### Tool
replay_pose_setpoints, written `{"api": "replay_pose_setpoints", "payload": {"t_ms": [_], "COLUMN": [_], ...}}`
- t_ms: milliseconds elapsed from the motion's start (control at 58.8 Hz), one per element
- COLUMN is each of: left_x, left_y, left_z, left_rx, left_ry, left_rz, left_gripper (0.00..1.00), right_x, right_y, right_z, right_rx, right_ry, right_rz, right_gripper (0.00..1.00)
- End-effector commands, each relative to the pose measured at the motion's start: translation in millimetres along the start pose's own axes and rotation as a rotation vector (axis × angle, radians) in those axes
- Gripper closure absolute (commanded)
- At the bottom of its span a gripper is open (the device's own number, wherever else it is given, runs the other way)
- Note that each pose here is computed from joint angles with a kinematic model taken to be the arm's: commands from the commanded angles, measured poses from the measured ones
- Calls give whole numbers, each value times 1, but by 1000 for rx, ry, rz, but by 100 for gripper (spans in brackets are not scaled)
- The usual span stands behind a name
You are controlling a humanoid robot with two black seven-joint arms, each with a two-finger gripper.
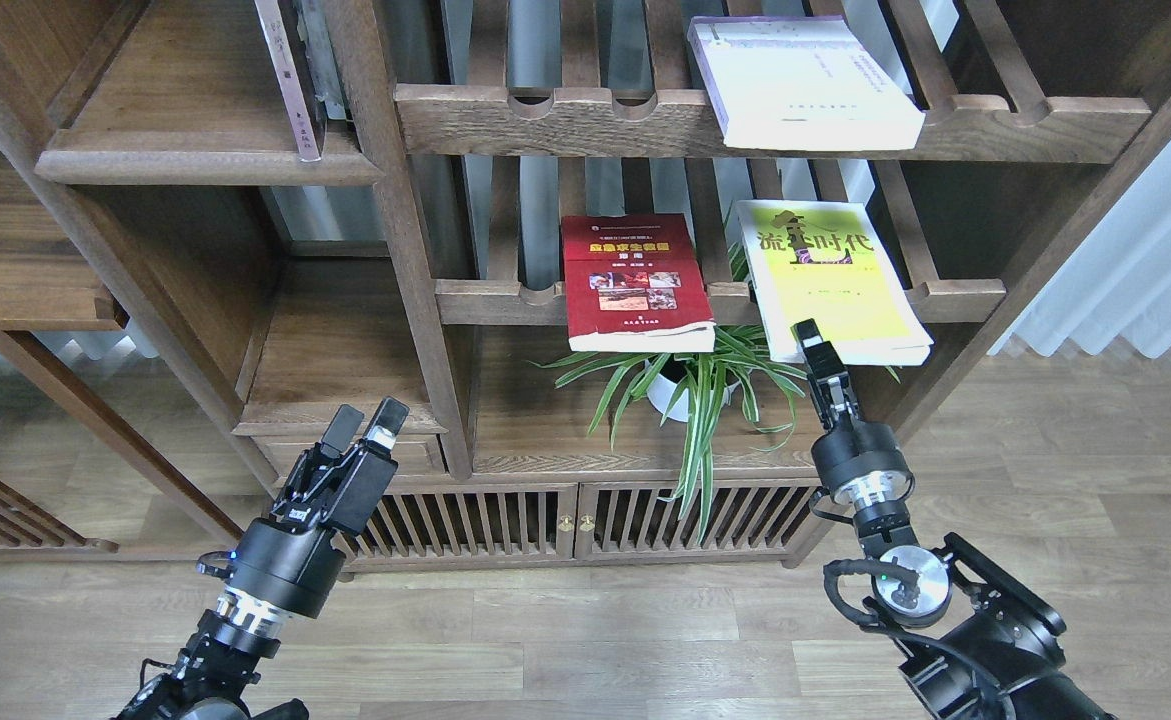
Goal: Organize books on shelf
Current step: 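Reach the right gripper up to the yellow book's lower edge, then tip the yellow book off the shelf toward the robot with the right gripper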
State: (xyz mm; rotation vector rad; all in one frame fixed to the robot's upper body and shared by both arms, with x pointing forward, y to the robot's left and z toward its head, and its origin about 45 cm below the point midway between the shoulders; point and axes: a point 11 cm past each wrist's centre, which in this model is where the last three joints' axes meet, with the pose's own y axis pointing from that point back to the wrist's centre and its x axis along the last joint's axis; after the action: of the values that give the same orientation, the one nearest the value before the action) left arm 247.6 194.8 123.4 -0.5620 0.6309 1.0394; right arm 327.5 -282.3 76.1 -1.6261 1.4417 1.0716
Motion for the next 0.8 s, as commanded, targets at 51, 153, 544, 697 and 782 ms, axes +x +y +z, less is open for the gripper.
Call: {"api": "replay_pose_setpoints", "payload": {"t_ms": [51,153,544,697,782], "left_x": [0,0,1,1,1], "left_y": [0,0,2,2,2], "left_z": [0,0,-2,-2,-2], "left_rx": [-1,-2,4,5,8], "left_ry": [0,0,3,3,3], "left_rz": [0,0,7,7,7], "left_gripper": [0,0,0,0,0], "right_x": [1,1,-19,-33,-38], "right_y": [0,-1,26,48,58], "right_z": [-6,-7,-36,-35,-31], "right_rx": [1,9,180,166,157], "right_ry": [5,2,-222,-256,-275], "right_rz": [1,2,-45,-79,-89], "right_gripper": [96,96,96,96,96]}}
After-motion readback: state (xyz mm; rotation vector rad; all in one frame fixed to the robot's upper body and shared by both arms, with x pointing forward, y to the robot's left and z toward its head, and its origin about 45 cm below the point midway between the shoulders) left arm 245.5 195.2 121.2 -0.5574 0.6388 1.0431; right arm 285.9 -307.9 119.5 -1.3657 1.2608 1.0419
